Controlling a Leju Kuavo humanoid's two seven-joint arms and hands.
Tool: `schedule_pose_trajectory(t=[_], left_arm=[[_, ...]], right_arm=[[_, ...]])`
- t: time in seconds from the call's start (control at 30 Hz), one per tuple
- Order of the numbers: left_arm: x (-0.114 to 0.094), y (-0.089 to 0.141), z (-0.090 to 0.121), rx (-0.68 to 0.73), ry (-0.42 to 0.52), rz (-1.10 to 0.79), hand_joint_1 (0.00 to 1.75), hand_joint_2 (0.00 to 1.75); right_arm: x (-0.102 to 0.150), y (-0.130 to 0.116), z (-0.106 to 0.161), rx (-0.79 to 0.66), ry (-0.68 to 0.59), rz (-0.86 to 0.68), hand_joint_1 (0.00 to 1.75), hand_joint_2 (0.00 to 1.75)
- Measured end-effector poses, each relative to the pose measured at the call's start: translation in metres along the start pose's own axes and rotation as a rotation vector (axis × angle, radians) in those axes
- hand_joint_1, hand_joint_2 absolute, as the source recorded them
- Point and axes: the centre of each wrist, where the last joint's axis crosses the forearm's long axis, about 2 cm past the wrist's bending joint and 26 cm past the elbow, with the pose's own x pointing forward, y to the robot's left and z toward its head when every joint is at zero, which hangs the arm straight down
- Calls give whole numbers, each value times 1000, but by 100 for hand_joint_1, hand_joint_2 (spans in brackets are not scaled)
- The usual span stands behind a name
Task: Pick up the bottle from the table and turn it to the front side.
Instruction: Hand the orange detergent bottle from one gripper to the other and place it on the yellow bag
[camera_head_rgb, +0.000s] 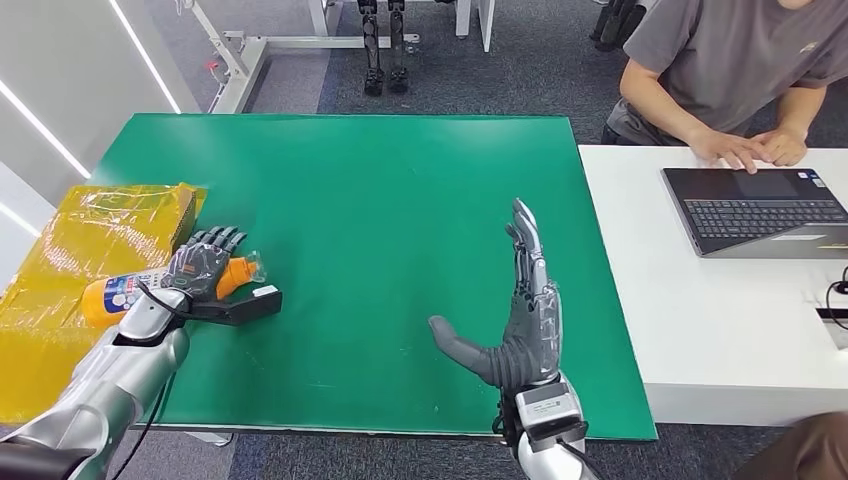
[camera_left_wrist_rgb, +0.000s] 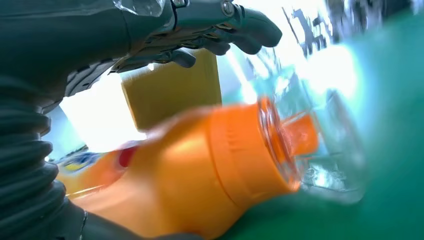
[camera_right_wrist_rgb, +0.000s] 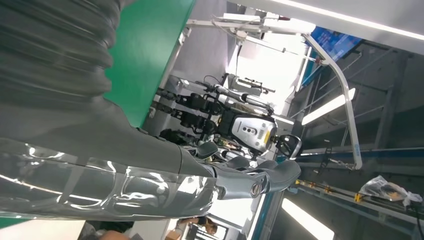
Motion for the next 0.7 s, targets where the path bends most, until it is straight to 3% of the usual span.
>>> schedule_pose_trajectory(t=[0.23,0.43,0.7], left_arm=[[14,-1,7,161,14,49,0,175],[10,1,20,229,61,35,0,175],[6,3,56,300,127,-15,0,175]], right_arm=[[0,0,0,4,16,-2,0,175],[-1,0,-1,-4,21,-3,0,175],[-2,-1,-1,-8,26,-3,0,175]])
